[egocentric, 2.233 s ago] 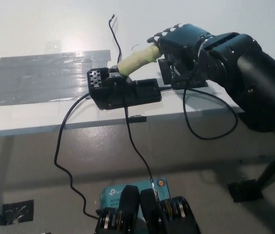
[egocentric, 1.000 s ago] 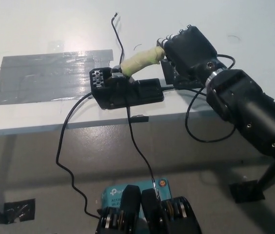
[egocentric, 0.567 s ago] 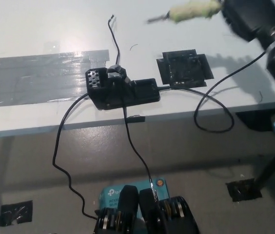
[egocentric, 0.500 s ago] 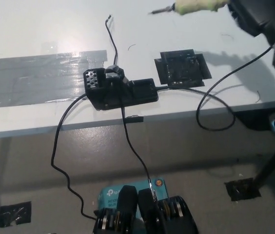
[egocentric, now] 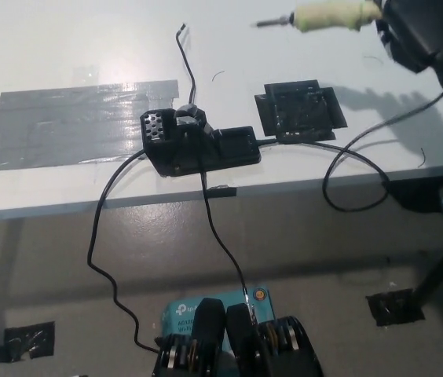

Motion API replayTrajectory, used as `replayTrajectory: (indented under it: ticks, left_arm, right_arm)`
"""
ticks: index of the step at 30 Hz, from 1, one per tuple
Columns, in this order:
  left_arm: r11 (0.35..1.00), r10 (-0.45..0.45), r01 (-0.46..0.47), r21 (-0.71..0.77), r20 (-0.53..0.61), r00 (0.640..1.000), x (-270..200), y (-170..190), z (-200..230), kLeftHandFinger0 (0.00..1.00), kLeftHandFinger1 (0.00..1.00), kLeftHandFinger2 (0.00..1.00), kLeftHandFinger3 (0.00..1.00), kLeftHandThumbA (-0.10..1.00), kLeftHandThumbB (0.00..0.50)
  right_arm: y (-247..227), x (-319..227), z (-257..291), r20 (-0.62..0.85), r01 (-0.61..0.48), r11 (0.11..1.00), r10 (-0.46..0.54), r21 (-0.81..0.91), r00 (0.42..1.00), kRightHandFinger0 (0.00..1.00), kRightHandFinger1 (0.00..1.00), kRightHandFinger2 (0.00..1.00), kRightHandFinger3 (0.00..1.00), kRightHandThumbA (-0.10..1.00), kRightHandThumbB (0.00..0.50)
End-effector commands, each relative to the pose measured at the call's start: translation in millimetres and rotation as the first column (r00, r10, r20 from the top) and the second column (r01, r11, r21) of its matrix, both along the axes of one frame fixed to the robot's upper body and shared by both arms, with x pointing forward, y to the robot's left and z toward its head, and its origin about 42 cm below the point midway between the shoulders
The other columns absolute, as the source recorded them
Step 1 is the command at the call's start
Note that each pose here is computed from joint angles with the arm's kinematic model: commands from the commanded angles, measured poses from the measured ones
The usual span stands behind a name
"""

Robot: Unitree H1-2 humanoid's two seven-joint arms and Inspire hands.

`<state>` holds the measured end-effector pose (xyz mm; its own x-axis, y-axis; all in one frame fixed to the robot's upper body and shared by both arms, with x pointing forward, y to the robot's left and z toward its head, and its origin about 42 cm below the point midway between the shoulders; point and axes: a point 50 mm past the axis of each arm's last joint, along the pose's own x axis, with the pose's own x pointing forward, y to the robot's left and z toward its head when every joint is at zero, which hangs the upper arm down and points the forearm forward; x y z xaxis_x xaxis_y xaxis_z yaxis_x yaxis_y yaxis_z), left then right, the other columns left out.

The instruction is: The robot uses its right hand to grab the soldering gun kept on the middle of the table and pulls it out of its base and keep it on the right side of the base

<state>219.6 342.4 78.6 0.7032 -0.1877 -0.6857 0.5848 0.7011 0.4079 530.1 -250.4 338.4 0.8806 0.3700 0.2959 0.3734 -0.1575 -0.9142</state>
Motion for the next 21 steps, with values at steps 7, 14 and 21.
replayTrajectory:
  ticks: [7, 14, 21]
  left_arm:
    - [1.0, -0.006, 0.006, 0.029, -0.005, 1.0, 0.1, 2.2, 2.5, 1.0, 1.0, 1.0, 1.0, 0.56, 0.119]
    - [1.0, 0.0, 0.0, 0.022, -0.002, 1.0, -0.5, 3.1, 4.0, 1.0, 1.0, 1.0, 1.0, 0.56, 0.142]
    - [1.0, -0.004, 0.004, 0.019, 0.001, 1.0, 3.0, 2.1, 4.9, 1.0, 1.0, 1.0, 1.0, 0.55, 0.129]
  right_arm:
    - [-2.0, -4.1, -42.9, -0.351, 0.225, 0.965, -0.167, 0.131, 0.921, 0.1, 0.22, 0.39, 0.51, -0.1, 0.083]
    - [10.4, -16.9, -88.3, -0.488, 0.293, 0.943, -0.184, 0.156, 0.853, 0.02, 0.12, 0.25, 0.67, -0.03, 0.0]
    - [18.4, -19.4, -98.2, -0.79, 0.44, 0.896, -0.222, 0.066, 0.571, 1.0, 1.0, 1.0, 1.0, 0.53, 0.007]
